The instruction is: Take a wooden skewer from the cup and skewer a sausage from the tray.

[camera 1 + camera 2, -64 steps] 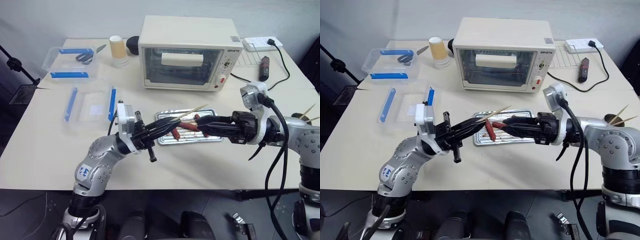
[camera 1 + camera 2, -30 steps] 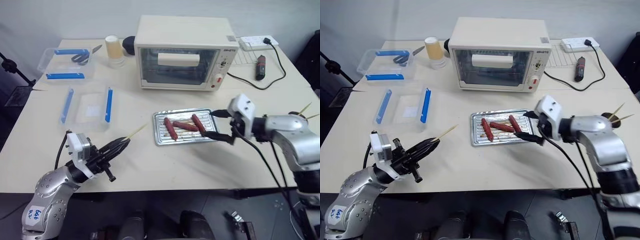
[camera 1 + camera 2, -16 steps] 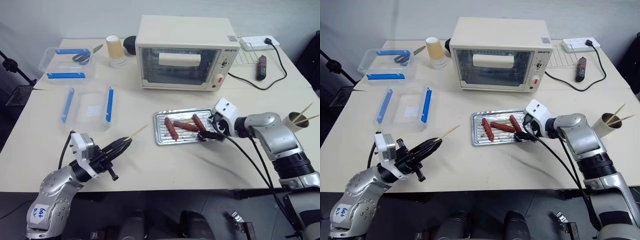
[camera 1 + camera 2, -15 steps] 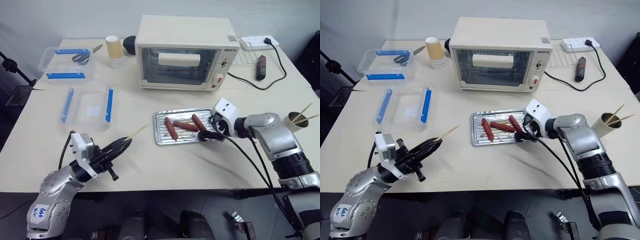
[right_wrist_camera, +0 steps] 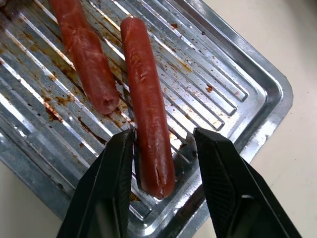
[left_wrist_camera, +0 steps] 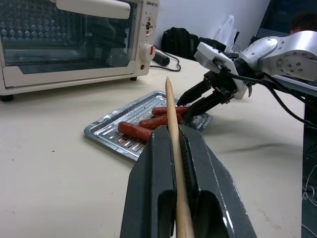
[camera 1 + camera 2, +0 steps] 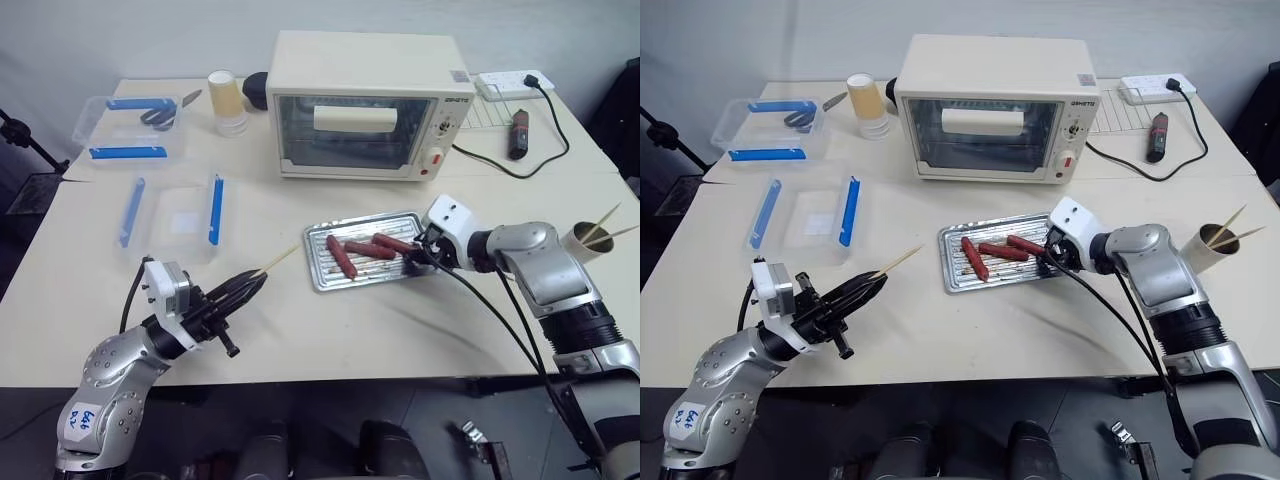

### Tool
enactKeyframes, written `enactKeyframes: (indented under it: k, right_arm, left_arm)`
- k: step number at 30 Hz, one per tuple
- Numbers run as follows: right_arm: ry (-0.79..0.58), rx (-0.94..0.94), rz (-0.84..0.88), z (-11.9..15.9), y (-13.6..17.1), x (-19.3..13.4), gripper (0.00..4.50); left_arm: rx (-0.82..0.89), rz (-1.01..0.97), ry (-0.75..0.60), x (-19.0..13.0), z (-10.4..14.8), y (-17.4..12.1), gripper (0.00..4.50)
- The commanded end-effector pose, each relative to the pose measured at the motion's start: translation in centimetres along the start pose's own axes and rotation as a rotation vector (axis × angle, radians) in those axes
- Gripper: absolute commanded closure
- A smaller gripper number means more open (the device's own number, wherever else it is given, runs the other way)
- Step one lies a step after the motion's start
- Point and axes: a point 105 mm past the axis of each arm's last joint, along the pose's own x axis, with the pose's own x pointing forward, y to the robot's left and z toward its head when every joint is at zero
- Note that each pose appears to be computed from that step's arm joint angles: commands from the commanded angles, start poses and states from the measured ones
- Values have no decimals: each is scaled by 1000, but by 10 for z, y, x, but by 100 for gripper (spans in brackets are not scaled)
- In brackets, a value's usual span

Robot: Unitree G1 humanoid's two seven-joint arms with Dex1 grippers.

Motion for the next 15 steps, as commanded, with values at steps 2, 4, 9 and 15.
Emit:
enactKeyframes:
  k: [2, 4, 9, 15]
  right_arm:
    - [-73, -33, 30, 23, -1, 3, 253]
    - [-82, -37, 60, 26, 2, 6, 253]
    - [-81, -62, 121, 29, 7, 14, 253]
    - [-96, -80, 185, 31, 11, 18, 253]
  left_arm:
    - [28, -20, -16, 2, 5, -1, 450]
    - [29, -22, -16, 3, 5, -1, 450]
    - [35, -24, -18, 4, 7, 0, 450]
    - [41, -18, -18, 2, 7, 1, 450]
